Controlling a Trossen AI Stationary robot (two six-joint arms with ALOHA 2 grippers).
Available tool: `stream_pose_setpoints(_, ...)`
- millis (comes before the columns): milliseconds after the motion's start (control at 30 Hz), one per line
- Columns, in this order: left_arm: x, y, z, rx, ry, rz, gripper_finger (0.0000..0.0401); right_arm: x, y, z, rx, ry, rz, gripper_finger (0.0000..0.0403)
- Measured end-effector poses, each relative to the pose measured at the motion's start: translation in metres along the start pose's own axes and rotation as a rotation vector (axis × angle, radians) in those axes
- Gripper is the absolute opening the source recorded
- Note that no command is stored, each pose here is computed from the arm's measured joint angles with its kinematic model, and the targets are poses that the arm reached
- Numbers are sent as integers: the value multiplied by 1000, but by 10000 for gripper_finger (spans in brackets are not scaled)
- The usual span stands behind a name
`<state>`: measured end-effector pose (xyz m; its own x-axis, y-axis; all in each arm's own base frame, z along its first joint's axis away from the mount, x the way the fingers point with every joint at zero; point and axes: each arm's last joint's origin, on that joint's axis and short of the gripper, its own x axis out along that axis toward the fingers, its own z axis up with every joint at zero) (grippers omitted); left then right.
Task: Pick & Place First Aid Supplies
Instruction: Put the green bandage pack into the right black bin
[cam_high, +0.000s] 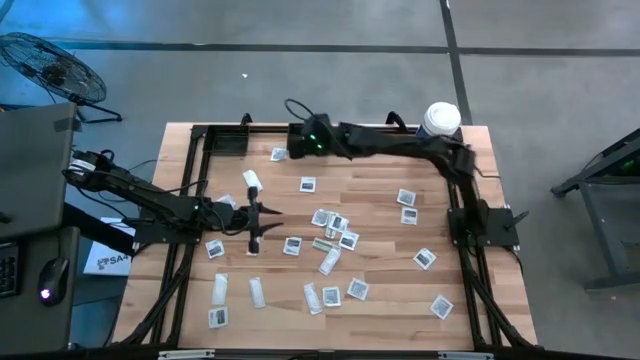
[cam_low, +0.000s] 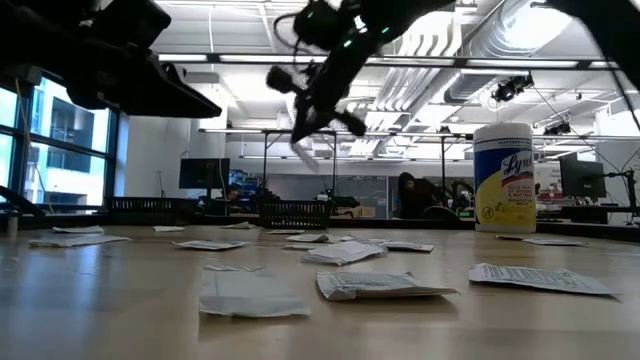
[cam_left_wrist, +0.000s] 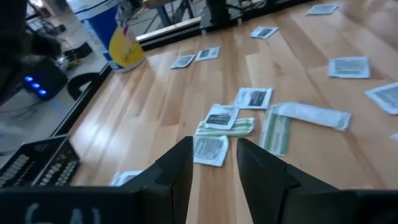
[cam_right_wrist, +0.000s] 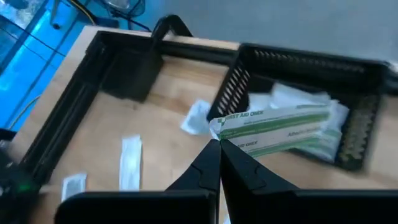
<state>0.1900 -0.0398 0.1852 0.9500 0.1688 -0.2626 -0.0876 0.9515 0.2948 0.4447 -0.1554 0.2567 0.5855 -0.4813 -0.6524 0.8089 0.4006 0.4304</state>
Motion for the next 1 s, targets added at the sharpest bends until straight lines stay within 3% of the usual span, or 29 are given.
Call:
stream_pose_setpoints(267, 0, 0, 0, 0, 2, 10, 121, 67, -40, 21, 80, 121, -118, 0)
stream_pose_setpoints(467, 0, 1, 2, 21, -19, 18, 121, 79, -57, 15, 85, 183, -134, 18)
stream_pose_setpoints(667, 0, 2, 8, 4, -75, 40, 121, 80, -62, 19, 54, 204, -116, 82)
stream_pose_setpoints(767, -1, 4, 9, -1, -80, 77, 121, 70, -60, 26, -41, 218, -80, 112)
stream_pose_setpoints(867, -1, 5, 10, -8, -78, 119, 121, 38, -47, 30, -136, 262, -39, 125)
stream_pose_setpoints(1000, -1, 7, 11, -16, -80, 167, 121, -10, -22, 13, -333, 342, -55, 118)
